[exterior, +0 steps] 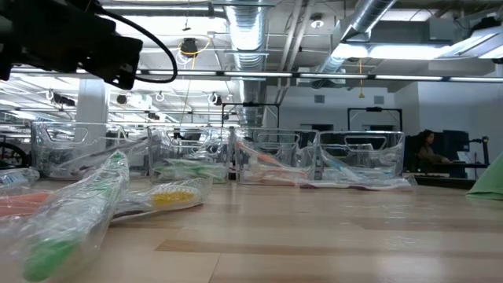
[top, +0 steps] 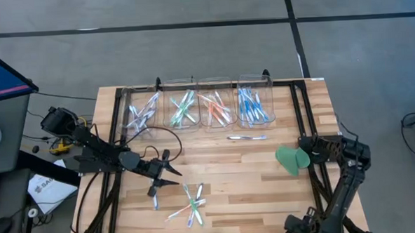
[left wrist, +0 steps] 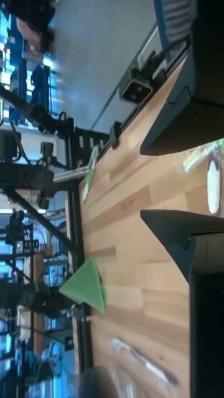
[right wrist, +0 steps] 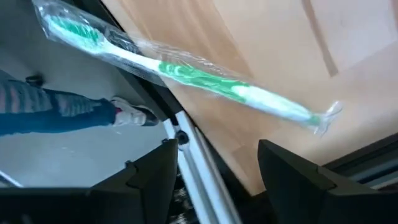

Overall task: Pick & Place Toothbrushes
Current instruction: Put the green toothbrush into the middle left transparent bin

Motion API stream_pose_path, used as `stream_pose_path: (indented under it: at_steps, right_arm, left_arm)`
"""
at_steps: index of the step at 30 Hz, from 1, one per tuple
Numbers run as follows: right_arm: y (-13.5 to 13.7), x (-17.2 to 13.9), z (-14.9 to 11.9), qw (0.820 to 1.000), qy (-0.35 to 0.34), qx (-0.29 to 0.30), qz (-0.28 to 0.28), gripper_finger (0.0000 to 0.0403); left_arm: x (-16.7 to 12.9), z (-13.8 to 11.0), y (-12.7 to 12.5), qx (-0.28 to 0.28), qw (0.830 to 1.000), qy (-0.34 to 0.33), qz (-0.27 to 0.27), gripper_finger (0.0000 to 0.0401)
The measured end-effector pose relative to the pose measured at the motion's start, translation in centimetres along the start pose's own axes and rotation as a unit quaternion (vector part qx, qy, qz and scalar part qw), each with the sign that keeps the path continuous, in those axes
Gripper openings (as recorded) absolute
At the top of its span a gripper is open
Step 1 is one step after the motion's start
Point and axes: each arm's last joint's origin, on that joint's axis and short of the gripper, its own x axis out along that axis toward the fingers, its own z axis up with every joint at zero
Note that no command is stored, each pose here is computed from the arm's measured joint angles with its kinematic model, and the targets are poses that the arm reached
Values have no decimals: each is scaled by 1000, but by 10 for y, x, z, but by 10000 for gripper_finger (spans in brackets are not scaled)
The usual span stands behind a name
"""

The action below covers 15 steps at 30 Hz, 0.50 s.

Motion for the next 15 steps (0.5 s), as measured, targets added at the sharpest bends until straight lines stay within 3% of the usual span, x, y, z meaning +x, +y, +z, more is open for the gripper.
stream_pose_path:
  at_steps: [6, 15]
  right_arm:
    - [-1, 0, 1, 996, -34, -79, -3, 216]
    - [-5, -1, 11, 975, -55, -211, -35, 216]
  left_arm:
    - [1, 0, 5, -7, 1000, -1, 22, 144]
    - [1, 0, 8, -44, 999, -3, 31, 144]
